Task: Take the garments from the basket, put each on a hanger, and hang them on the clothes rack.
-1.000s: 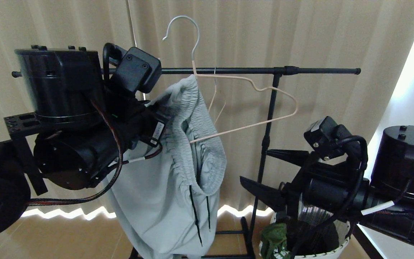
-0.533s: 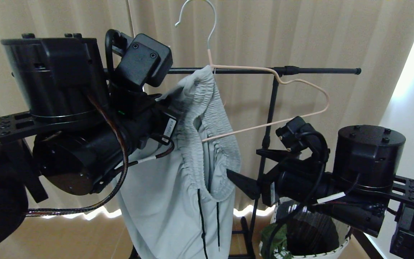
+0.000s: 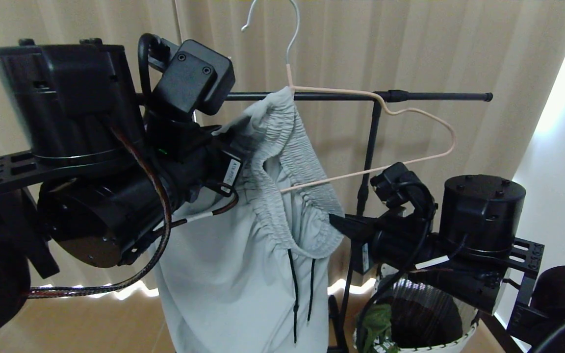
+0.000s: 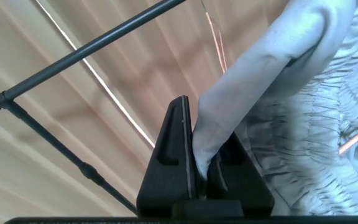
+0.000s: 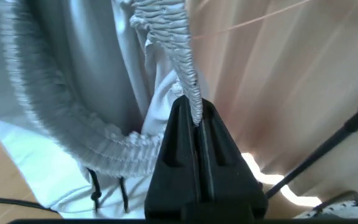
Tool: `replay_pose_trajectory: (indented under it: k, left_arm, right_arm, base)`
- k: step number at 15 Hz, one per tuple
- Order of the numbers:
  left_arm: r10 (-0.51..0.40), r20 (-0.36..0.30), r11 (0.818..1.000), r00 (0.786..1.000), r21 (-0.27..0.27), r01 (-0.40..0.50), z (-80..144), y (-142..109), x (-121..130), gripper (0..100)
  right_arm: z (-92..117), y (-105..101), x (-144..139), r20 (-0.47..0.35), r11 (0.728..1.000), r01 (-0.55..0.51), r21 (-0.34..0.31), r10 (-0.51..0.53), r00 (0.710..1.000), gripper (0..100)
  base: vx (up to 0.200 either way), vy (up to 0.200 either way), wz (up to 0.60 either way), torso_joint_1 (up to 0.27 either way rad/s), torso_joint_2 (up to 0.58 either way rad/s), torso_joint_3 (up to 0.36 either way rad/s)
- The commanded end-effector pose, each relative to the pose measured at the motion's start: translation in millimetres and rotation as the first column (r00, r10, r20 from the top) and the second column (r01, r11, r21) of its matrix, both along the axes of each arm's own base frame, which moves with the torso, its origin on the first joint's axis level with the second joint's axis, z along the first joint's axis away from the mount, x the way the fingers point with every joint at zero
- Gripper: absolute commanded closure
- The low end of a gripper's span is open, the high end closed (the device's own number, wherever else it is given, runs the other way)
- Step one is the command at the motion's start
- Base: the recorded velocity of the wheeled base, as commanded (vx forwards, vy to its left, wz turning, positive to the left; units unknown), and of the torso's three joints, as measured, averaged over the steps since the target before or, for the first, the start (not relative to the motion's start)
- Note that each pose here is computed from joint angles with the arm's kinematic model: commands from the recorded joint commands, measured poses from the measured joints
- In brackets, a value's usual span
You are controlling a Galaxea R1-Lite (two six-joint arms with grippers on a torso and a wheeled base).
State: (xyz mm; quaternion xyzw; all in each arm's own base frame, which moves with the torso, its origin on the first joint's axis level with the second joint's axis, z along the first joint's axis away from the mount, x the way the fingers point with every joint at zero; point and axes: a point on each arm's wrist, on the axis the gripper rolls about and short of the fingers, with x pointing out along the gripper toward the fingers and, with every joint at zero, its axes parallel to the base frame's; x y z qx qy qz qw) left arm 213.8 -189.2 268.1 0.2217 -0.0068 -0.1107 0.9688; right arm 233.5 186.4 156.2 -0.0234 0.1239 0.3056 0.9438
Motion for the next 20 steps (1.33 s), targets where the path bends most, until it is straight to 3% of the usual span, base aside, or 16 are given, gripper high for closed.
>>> replay_pose_trajectory:
  k: [1, 4, 6, 8, 13, 17, 20]
  left_arm:
    - [0.016, -0.001, 1.0, 1.0, 0.009, -0.016, -1, 5, 1, 100]
    - [0.034, -0.012, 0.999, 0.999, 0.023, -0.034, -6, 10, 3, 100]
    - [0.034, -0.02, 0.999, 0.999, 0.033, -0.033, -9, 11, 2, 100]
    - [0.037, -0.033, 0.998, 0.999, 0.06, -0.035, -15, 12, 2, 100]
    - [0.113, -0.049, 0.965, 0.992, 0.245, -0.097, -34, 38, 7, 100]
    - [0.116, -0.082, 0.938, 0.99, 0.336, -0.082, -52, 41, 5, 100]
    - [0.128, -0.092, 0.931, 0.988, 0.354, -0.088, -56, 40, 7, 100]
  right_arm:
    - [4, -15, 5, 0.01, 0.999, 0.05, 0.006, -0.05, 0.999, 100]
    - [16, -49, 19, 0.045, 0.983, 0.181, 0.028, -0.182, 0.982, 100]
    - [25, -75, 35, 0.07, 0.958, 0.283, 0.046, -0.285, 0.956, 100]
    - [32, -84, 44, 0.09, 0.947, 0.316, 0.063, -0.321, 0.943, 100]
    - [43, -91, 53, 0.119, 0.936, 0.341, 0.088, -0.35, 0.929, 100]
    - [53, -90, 52, 0.145, 0.938, 0.332, 0.103, -0.344, 0.928, 100]
    - [59, -77, 39, 0.15, 0.959, 0.277, 0.052, -0.282, 0.948, 100]
  base:
    - [0.0, 0.0, 0.0, 0.0, 0.0, 0.0]
    - [0.0, 0.0, 0.0, 0.0, 0.0, 0.0]
    - [0.0, 0.0, 0.0, 0.0, 0.0, 0.0]
    - [0.0, 0.0, 0.0, 0.0, 0.0, 0.0]
    - [0.0, 0.0, 0.0, 0.0, 0.0, 0.0]
    - [0.0, 0.0, 0.0, 0.0, 0.0, 0.0]
    - [0.0, 0.0, 0.0, 0.0, 0.0, 0.0]
